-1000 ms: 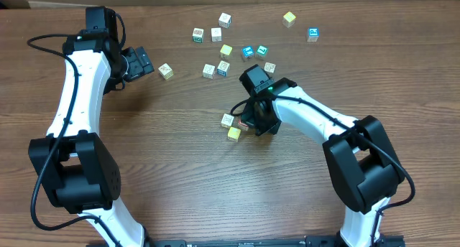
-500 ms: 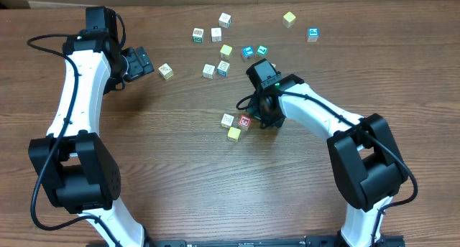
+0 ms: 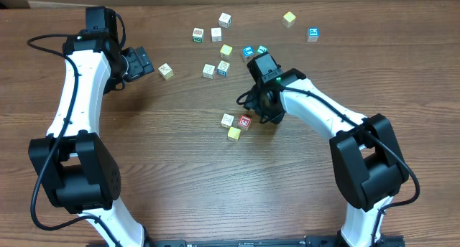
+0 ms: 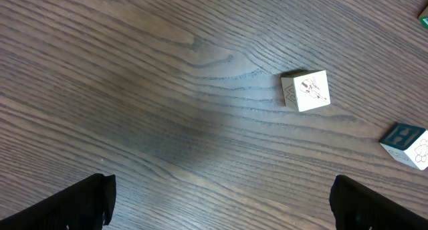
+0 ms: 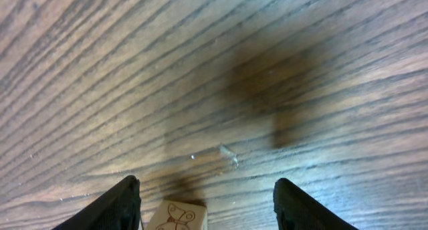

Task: Form a circle

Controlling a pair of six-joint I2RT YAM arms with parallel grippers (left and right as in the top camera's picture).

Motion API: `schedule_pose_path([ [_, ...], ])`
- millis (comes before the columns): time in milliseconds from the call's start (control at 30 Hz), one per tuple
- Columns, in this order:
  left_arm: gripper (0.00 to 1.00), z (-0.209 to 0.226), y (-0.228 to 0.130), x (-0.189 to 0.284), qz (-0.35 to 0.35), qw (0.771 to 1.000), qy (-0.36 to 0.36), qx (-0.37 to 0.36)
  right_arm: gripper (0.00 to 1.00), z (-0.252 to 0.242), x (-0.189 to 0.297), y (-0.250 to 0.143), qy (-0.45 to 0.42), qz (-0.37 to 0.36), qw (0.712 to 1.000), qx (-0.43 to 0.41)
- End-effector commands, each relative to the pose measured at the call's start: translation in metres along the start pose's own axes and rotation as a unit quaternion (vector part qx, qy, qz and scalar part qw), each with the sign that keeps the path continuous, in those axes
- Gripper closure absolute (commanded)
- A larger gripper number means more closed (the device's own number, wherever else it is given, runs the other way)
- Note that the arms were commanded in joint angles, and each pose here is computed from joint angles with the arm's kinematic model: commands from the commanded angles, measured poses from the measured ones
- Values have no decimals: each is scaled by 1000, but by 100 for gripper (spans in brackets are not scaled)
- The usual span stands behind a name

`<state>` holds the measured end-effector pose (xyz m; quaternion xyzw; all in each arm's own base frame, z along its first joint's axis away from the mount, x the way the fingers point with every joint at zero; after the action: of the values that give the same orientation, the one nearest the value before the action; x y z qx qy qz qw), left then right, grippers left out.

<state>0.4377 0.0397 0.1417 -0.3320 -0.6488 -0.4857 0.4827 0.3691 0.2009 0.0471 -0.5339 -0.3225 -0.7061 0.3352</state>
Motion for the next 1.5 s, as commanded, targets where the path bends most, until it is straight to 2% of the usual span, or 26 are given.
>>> schedule_pose_path([
  [0, 0, -3, 4, 1, -4, 1000, -5, 4, 38, 11, 2, -7, 8, 0, 1000, 16],
  [833, 1, -3, 4, 1, -4, 1000, -5, 4, 34, 12, -1, -33, -7, 13, 999, 43],
  [967, 1, -3, 4, 1, -4, 1000, -5, 4, 30, 11, -1, -34, -10, 14, 999, 44],
  [1467, 1, -3, 4, 1, -4, 1000, -5, 4, 31, 3, 0, -34, -30, 13, 998, 45],
])
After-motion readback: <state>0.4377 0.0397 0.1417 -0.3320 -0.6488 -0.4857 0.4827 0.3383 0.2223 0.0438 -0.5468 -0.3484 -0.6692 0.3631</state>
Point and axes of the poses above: each gripper's point midway between its finger pads, its own x axis back along the fingers, its own z axis along the line the jaws close on, y = z × x, the point moved 2 cm from there along x, back along the fingers, and after that the axes turned 9 degrees about -x, right-handed, at the moved point
